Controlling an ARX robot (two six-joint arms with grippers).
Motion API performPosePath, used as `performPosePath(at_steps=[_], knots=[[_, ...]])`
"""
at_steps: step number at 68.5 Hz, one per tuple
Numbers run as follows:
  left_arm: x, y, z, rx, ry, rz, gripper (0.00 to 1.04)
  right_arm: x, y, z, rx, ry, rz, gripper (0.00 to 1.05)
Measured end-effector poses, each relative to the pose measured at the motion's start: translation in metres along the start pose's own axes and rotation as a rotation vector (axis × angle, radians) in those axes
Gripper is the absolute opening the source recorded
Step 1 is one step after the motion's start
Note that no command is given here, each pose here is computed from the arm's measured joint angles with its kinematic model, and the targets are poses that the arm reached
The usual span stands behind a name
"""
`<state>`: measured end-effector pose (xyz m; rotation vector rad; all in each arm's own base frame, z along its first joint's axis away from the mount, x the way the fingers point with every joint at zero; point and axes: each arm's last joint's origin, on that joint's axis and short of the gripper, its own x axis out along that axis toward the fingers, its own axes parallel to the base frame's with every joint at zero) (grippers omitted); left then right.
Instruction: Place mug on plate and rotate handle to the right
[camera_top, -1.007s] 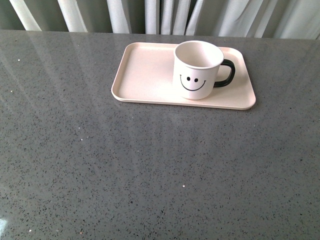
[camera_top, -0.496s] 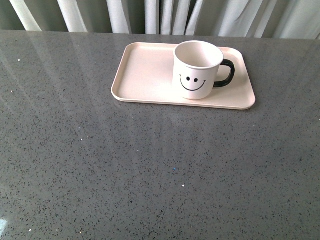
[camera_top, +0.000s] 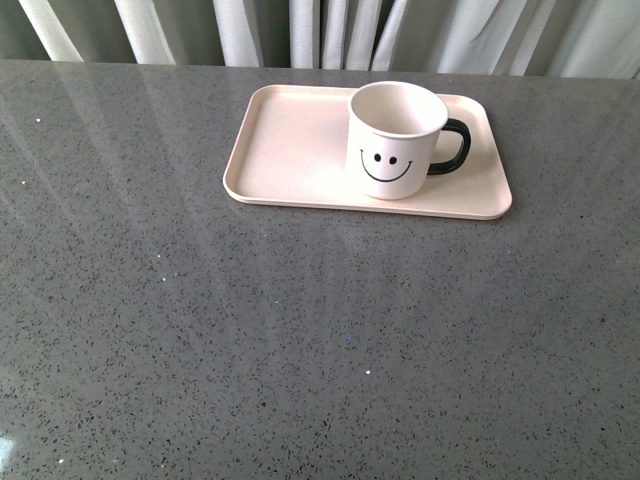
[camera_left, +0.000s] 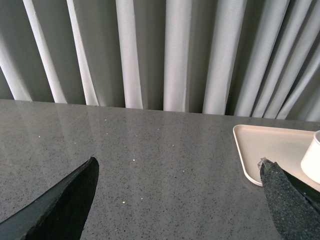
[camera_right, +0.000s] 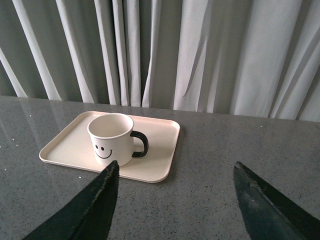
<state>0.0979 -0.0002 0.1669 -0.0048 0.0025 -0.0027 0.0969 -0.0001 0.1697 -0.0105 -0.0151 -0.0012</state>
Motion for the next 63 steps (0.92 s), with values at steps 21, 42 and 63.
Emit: performPosePath(at_steps=[21,42,63], knots=[[0.0,0.0,0.0,0.0,0.0,0.0,0.95,0.0,0.0,0.0,0.0,0.0,0.0,0.96],[0.0,0.0,0.0,0.0,0.0,0.0,0.95,0.0,0.0,0.0,0.001,0.0,0.0,0.96],[0.0,0.0,0.0,0.0,0.0,0.0,0.95,0.0,0.0,0.0,0.0,0.0,0.0,0.96]])
